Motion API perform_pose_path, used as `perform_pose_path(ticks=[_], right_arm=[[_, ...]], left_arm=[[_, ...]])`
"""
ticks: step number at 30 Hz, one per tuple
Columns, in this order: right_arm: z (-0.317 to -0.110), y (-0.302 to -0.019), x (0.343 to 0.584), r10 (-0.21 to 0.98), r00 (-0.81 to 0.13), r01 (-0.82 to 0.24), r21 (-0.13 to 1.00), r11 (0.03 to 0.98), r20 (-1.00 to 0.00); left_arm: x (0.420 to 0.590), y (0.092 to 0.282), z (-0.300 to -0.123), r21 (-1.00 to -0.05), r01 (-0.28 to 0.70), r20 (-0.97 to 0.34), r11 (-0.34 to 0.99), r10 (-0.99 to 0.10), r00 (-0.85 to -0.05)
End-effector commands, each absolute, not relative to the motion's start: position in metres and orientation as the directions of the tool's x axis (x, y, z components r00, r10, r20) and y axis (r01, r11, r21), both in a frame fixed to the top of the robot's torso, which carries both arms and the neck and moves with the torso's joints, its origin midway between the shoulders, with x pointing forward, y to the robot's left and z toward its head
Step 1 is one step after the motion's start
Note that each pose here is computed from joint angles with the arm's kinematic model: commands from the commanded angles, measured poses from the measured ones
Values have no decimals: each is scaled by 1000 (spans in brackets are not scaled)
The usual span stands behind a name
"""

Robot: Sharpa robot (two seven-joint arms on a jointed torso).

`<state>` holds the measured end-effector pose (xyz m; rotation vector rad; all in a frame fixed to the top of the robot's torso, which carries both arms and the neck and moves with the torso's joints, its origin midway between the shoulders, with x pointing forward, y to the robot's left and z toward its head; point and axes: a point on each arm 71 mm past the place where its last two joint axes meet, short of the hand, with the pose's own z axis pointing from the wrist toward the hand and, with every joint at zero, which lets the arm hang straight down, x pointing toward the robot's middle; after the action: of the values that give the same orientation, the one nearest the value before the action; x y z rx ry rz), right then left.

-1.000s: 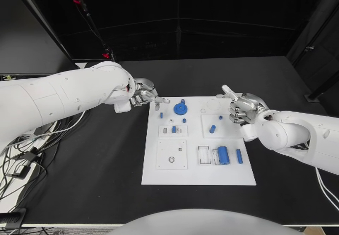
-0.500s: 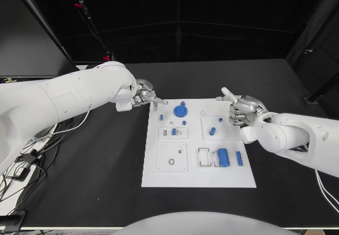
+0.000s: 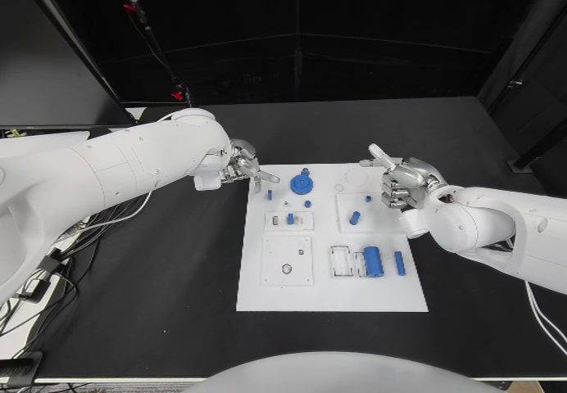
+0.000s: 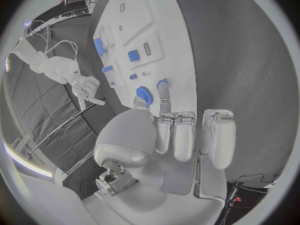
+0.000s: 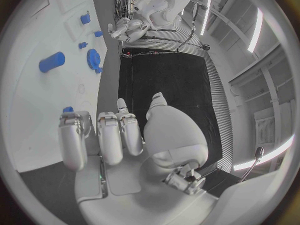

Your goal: Assemble the parts on the task board

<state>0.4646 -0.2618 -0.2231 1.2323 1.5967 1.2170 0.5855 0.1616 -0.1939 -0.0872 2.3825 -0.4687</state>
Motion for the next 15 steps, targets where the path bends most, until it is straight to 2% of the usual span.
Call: perform_pose_path(ticks=[1,15], right_arm=[[-222,-261,465,970,-244,234,969,75,-16],[-222,-260,465,969,-246,236,969,76,-16]], left_arm=[[585,162,-197,-325,70,-621,943,-157,-768],[586,159,-204,-334,70,-617,940,-163,-770]])
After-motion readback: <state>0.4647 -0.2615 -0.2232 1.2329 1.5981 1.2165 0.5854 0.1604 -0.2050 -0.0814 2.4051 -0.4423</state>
